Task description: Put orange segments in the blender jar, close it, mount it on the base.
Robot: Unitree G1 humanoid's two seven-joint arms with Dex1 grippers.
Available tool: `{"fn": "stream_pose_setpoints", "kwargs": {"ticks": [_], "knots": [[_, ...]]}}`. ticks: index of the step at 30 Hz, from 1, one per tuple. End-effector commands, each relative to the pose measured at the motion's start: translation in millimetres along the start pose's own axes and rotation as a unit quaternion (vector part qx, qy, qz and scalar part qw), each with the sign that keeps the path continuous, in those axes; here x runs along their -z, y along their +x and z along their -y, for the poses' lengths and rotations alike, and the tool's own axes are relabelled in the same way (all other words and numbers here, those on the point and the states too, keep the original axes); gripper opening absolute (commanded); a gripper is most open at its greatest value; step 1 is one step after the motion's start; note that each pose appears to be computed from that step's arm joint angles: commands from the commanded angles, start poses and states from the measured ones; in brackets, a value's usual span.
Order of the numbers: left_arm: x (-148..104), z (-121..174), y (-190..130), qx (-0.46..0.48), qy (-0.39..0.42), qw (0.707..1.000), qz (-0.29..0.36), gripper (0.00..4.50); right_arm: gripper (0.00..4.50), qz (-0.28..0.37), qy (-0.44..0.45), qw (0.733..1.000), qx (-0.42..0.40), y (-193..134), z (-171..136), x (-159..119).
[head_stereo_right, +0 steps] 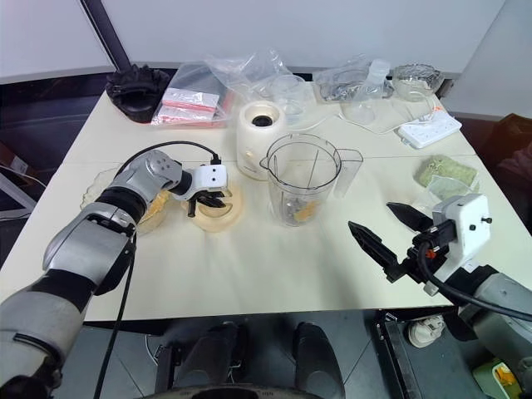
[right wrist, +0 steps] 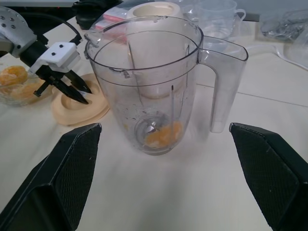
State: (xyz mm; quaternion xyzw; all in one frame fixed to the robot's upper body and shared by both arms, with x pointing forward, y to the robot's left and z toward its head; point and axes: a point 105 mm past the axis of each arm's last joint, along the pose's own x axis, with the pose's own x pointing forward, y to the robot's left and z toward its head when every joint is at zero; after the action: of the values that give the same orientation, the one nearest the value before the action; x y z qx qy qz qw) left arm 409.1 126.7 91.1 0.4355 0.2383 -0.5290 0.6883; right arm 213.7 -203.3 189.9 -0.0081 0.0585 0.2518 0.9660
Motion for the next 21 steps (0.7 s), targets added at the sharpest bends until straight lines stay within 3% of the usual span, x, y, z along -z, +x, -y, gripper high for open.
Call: {"fn": "stream_pose_setpoints", "kwargs": {"ticks": [1,5,11,19,21], "knots": [[-14.7,-12.0,-20.2,-0.002,0.018,0.999,0.028,0.25,4.50,0.016,-0.008,1.000,0.004,2.6,1.5,-3.9],[-58.5,-40.1,-69.5,-0.030,0.046,0.993,0.107,0.25,4.50,0.016,0.004,1.000,0.007,6.7,4.2,2.9],[-101.6,-49.6,-134.9,-0.026,0.114,0.979,0.168,0.25,4.50,0.006,-0.019,1.000,0.011,15.3,10.6,9.8],[-158.9,-91.8,-185.0,-0.169,0.096,0.965,0.175,0.25,4.50,0.005,-0.040,0.999,0.021,25.8,22.8,9.9],[-199.7,-88.0,-192.7,-0.143,0.073,0.955,0.248,0.25,4.50,0.009,-0.044,0.999,0.027,28.8,27.0,9.8]]}}
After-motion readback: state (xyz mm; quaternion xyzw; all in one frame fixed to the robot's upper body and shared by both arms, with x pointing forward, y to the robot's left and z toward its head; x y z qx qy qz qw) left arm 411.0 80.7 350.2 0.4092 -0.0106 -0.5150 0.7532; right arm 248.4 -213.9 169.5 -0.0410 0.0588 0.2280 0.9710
